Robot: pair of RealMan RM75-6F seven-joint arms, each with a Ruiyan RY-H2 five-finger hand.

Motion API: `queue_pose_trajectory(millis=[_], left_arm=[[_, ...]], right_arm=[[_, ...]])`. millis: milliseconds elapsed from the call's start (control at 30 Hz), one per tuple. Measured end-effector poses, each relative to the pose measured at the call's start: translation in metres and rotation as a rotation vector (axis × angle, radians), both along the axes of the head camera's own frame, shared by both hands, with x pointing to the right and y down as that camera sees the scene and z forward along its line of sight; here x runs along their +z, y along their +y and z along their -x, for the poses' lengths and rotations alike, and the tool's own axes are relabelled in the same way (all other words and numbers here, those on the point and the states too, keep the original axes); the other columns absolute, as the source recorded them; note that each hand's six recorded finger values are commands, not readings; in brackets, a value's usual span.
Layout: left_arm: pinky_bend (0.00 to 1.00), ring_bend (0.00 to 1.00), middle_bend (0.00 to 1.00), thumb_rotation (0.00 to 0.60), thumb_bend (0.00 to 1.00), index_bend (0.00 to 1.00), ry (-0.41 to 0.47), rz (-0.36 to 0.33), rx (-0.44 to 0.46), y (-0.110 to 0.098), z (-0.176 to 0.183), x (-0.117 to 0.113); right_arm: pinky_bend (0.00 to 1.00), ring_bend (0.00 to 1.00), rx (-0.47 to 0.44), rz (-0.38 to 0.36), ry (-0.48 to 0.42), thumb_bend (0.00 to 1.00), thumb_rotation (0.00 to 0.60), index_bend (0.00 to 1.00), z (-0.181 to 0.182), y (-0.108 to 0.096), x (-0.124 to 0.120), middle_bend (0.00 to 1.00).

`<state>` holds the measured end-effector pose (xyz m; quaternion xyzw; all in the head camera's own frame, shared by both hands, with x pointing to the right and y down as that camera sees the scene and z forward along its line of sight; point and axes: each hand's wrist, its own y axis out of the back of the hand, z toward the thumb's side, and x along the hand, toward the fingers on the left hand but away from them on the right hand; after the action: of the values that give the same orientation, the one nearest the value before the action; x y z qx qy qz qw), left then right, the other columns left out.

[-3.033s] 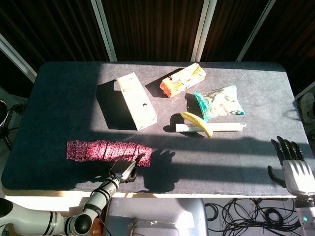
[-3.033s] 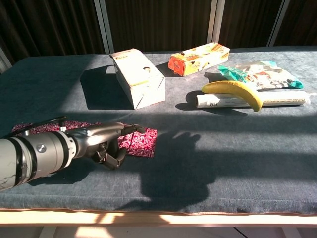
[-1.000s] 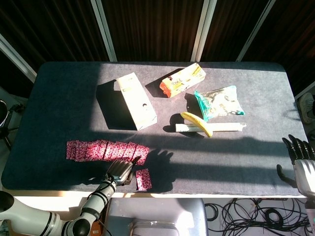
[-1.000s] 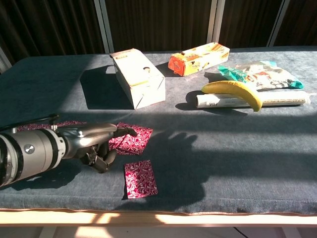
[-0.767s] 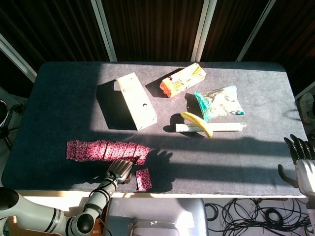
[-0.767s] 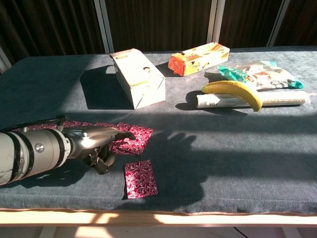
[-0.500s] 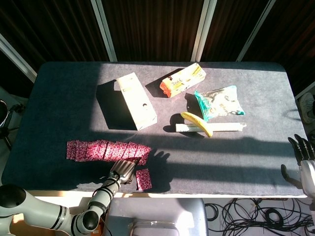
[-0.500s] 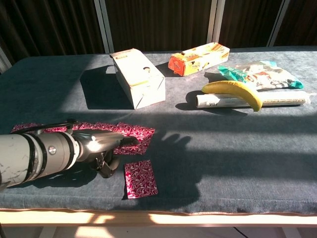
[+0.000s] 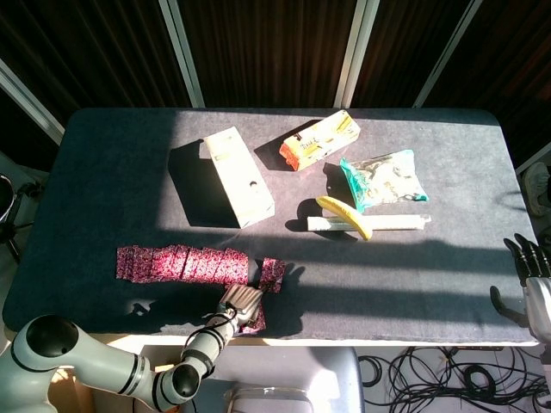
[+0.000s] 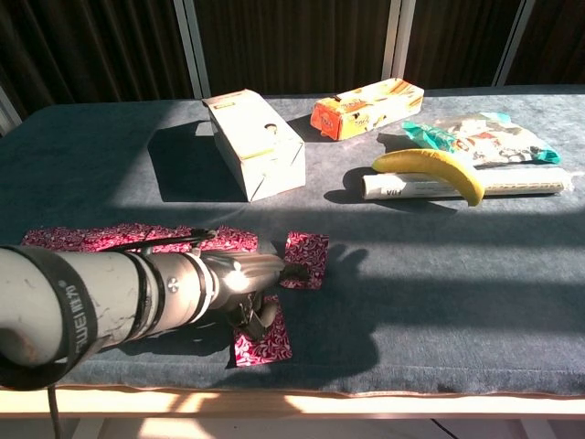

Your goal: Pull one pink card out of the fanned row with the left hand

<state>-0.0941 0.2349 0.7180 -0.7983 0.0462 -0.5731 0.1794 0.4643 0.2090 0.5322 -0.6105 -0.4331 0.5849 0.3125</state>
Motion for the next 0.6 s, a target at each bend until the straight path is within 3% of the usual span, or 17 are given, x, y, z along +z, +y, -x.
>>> queue_pose_trajectory(millis=[300,467,500,600], left_arm=[[1.00,1.00,1.00,0.600,1.00,0.11,0.042,-0.031,-0.031,-0.006,-0.009,-0.012],[1.00,1.00,1.00,0.600,1.00,0.10,0.123,-0.104,-0.059,-0.017,-0.009,-0.033],[1.00,1.00,1.00,0.600,0.98,0.09,0.141,-0.124,-0.064,-0.020,-0.007,-0.038],[1.00,1.00,1.00,0.600,0.76,0.05,0.199,-0.200,-0.083,-0.030,0.005,-0.060]], right_arm=[[0.00,0.00,0.009,-0.004,-0.011,0.37,0.600,0.00,-0.003,-0.001,-0.003,0.00],[0.01,0.00,-0.010,-0.006,0.032,0.37,0.600,0.00,-0.001,0.001,-0.002,0.00],[0.01,0.00,-0.014,-0.006,0.038,0.37,0.600,0.00,0.000,0.002,-0.001,0.00],[0.01,0.00,-0.027,-0.008,0.052,0.37,0.600,0.00,0.003,0.005,-0.001,0.00]])
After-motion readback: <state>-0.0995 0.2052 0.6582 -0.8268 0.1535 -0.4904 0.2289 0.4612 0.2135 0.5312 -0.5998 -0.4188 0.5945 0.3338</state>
